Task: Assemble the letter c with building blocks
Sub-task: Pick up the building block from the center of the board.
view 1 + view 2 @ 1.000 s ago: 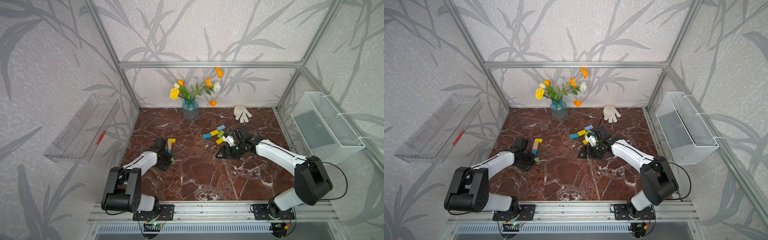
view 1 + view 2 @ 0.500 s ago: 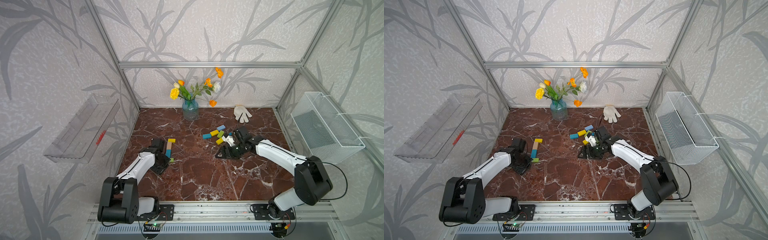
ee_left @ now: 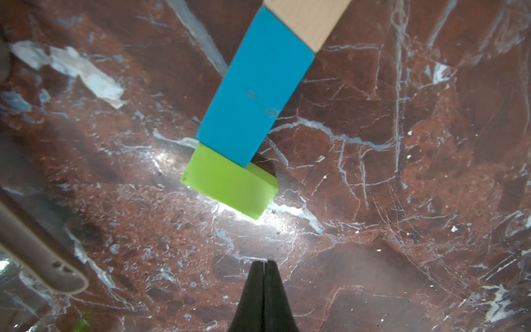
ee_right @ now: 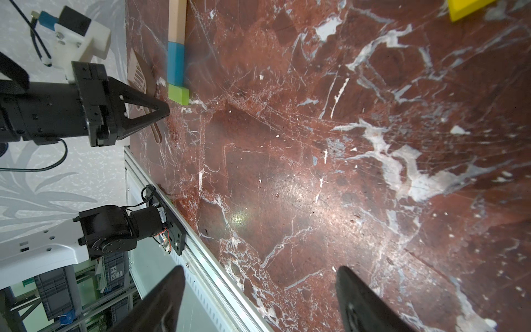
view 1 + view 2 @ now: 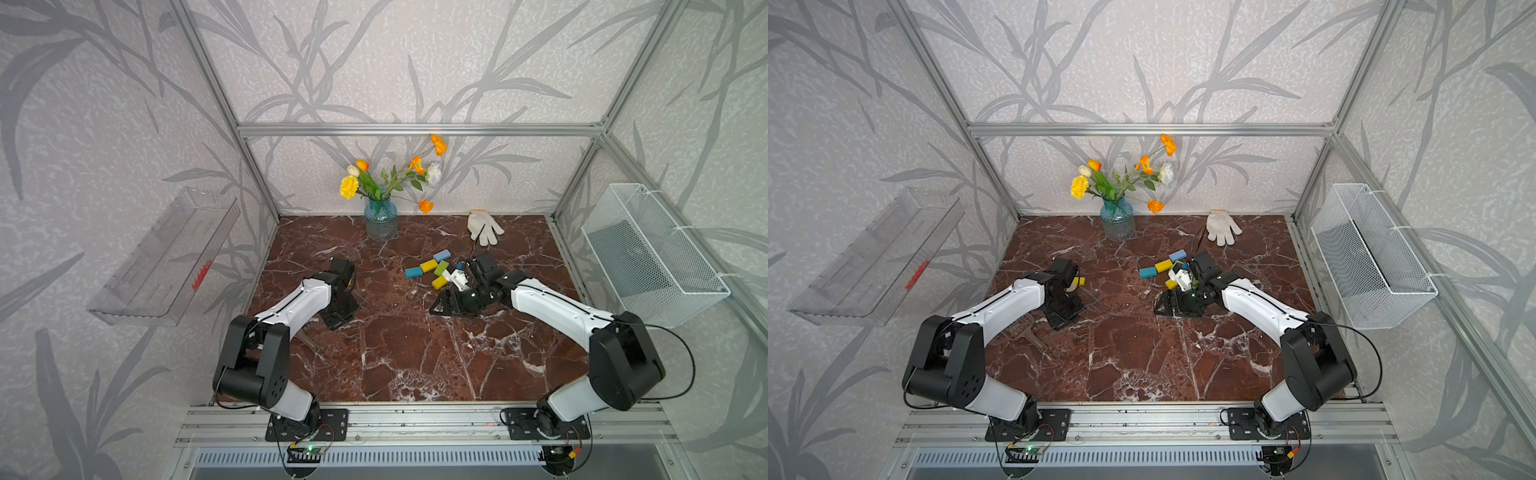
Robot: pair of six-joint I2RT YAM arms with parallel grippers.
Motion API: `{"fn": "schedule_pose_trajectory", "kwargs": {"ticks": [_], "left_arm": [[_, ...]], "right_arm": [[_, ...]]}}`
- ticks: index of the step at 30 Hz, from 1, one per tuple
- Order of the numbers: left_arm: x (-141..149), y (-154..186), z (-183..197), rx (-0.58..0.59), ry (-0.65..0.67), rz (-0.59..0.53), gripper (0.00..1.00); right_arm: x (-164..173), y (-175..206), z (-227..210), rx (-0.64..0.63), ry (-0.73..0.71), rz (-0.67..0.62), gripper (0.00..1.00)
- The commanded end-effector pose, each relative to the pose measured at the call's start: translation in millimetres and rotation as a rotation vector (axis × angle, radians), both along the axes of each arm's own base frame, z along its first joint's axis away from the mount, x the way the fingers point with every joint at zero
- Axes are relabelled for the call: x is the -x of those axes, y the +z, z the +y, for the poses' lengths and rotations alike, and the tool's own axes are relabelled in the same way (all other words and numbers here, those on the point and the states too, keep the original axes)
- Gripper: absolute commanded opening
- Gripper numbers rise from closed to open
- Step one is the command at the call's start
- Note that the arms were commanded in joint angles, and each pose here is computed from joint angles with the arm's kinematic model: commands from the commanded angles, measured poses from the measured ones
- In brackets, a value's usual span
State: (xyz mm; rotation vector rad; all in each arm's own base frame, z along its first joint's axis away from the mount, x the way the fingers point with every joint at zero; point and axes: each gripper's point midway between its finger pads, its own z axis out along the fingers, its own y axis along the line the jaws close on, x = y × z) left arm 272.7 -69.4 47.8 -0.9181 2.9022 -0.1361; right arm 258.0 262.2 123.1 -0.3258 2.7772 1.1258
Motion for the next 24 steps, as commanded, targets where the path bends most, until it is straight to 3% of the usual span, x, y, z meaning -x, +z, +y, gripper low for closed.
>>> {"fn": "schedule_pose_trajectory", "kwargs": {"ticks": [1,7,14,24], "left_arm": [[-1,-2,3,-0.041,-0.057,0.019,0.0],[-17,10,-1,-0.047,-0.12,-0.031,0.0],[-32,41,14,-0.16,-0.224,-0.073,0.04],[-45,61,34,-0.157,-0.268,-0.106,0.26]], "right_arm": [[-2,8,5,-0.017,0.012,-0.013,0.82],[-2,6,4,-0.01,0.015,-0.016,0.82],[-7,-2,-5,0.071,0.016,-0.04,0.82],[-18,7,-8,0.132,0.036,-0.089,0.8]]}}
